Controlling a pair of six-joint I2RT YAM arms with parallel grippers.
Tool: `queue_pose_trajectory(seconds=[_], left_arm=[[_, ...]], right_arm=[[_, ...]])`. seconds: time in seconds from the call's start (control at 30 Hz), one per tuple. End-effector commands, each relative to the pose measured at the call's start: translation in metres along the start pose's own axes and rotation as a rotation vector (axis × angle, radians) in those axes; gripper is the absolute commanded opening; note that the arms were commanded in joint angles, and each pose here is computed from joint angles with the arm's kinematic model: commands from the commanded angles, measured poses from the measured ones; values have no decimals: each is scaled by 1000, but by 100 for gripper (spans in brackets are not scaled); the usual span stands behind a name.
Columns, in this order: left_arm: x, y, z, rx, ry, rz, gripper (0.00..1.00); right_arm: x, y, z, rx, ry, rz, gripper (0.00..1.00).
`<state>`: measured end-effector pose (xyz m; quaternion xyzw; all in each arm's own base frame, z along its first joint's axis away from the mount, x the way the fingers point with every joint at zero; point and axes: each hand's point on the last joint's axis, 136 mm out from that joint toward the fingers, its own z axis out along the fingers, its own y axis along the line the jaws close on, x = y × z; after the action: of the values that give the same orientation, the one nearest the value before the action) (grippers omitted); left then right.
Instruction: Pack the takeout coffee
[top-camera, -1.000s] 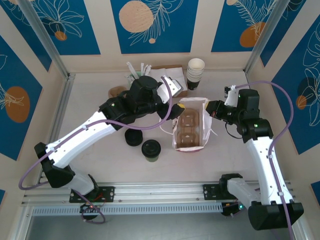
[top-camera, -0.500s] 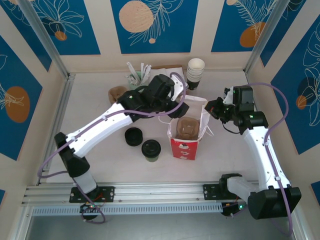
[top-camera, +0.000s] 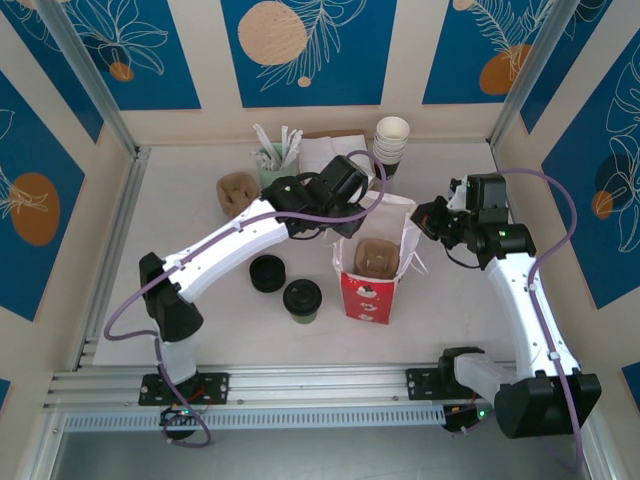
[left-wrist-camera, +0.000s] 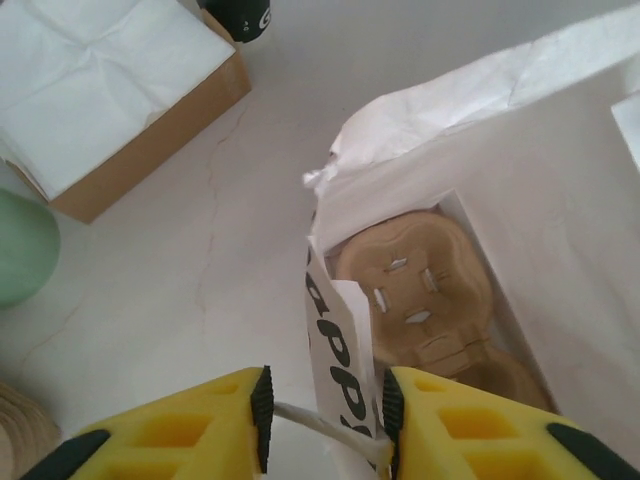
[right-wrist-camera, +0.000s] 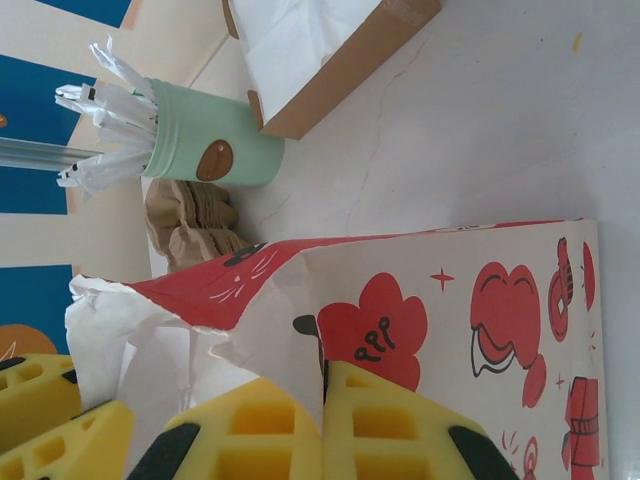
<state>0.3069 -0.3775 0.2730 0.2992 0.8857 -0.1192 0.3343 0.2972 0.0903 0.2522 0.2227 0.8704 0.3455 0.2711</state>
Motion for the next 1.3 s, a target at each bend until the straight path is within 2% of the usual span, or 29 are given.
queue_pose_trajectory(seconds=[0.0,0.27,0.47,0.67,0.87,1.0,1.13,1.27], left_arm=[[-5,-1,-6,-2,-11,-22,23],[-11,-2,-9,36,-28,-62,11],[-13,3,-7,47,-32,-86,8],[-17,3,-5,50,-39,-82,8],[-26,-2,-9,78,-56,-76,14],[-30,0,-12,64,-63,-68,21],[-38,1,-20,60,-84,-61,38],[-45,6,-34,40,-103,-41,48]], right_arm=[[1,-2,-2,-2,-3,-11,2],[1,-8,-2,15,-4,-25,2],[0,-14,-5,35,-15,-38,3],[1,-11,-4,8,-19,-68,9],[-3,8,-9,-56,-25,-144,35],[-11,18,-19,-56,-56,-226,51],[-19,27,-24,-39,-60,-331,55],[-22,31,-21,-29,-30,-385,56]])
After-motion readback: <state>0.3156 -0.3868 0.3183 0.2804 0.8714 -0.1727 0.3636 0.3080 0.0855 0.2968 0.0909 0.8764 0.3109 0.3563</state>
